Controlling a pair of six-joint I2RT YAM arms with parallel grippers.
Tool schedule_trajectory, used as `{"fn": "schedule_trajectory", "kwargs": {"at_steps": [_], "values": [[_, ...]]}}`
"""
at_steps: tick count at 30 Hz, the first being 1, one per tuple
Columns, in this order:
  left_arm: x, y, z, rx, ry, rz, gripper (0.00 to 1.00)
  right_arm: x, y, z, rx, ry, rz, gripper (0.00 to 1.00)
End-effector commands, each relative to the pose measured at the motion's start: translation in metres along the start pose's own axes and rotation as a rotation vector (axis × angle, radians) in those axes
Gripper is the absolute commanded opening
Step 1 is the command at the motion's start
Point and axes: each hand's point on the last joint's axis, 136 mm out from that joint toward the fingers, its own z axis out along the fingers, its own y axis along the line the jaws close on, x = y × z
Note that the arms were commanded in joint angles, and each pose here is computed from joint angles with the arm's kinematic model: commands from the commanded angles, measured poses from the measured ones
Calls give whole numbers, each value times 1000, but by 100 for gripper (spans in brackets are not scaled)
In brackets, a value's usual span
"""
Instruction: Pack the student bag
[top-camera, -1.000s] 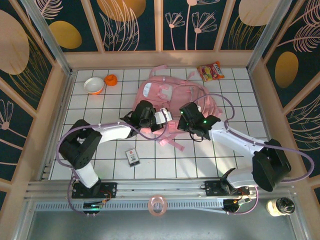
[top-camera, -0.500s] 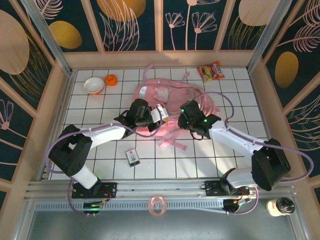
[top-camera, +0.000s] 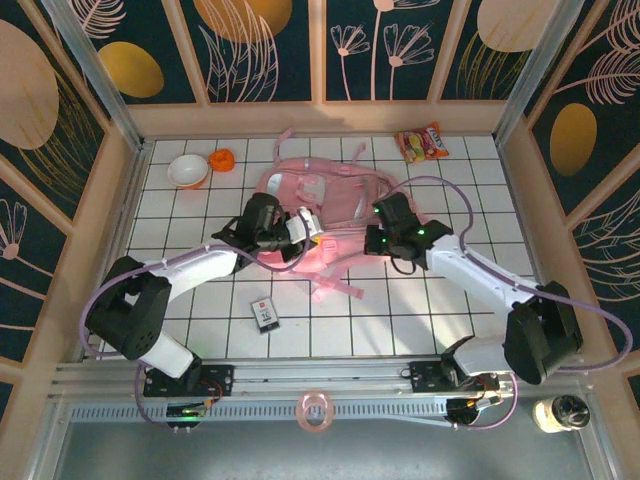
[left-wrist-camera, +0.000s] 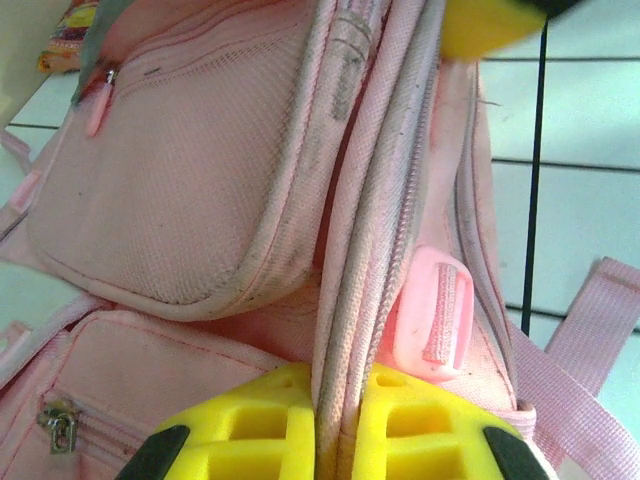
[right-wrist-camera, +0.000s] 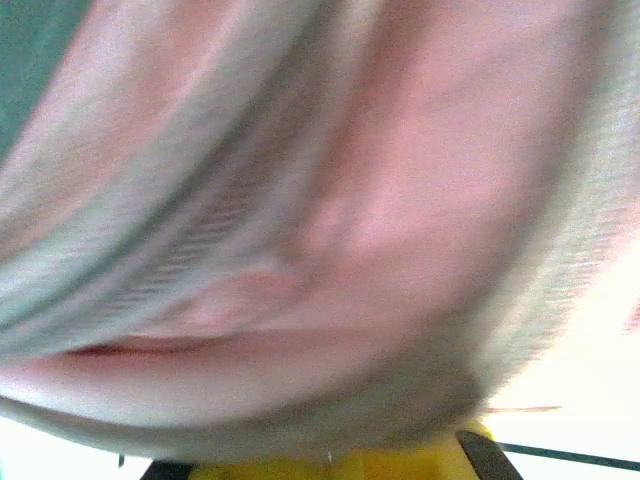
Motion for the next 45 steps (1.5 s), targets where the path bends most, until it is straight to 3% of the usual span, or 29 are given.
{"fn": "schedule_trajectory", "kwargs": {"at_steps": [1,4,5,6,7,9,11,14,17,23,25,28,32,37,42,45], "values": [[15,-12,-21,76,32,85,0,9,-31,-6,57,38,-43,0],[18,-5,-22,54,57,83,0,16,-17,-3,-25,74,-69,0],[19,-3,-22,48,69,60,5,18,-11,-4,-48,81,-75,0],[15,0,-23,42,68,25,21,18,-4,-5,-69,79,-79,0],[11,1,-25,38,57,-16,32,19,2,-7,-94,77,-80,0],[-4,2,-32,32,15,-154,43,22,14,-8,-134,80,-73,0],[-16,12,-42,-40,-20,-404,54,27,22,-9,-148,89,-61,0],[-6,26,-65,-209,-19,-771,57,33,30,-8,-161,99,-42,0],[32,29,-91,-418,65,-1091,60,41,38,-6,-179,118,-29,0],[97,-14,-85,-460,207,-1480,57,57,61,-4,-224,147,-33,0],[110,-20,-77,-458,203,-1557,57,62,76,-5,-255,154,-36,0],[107,-4,-65,-468,98,-1613,60,70,98,-7,-305,156,-28,0],[93,54,-55,-550,-57,-1603,61,81,124,-6,-355,164,-9,0],[64,127,-44,-570,-142,-1599,61,77,145,6,-364,152,6,0],[41,113,-56,-486,-132,-1681,65,57,159,17,-369,110,3,0],[51,72,-71,-435,-95,-1782,68,59,165,23,-392,125,2,0]]}}
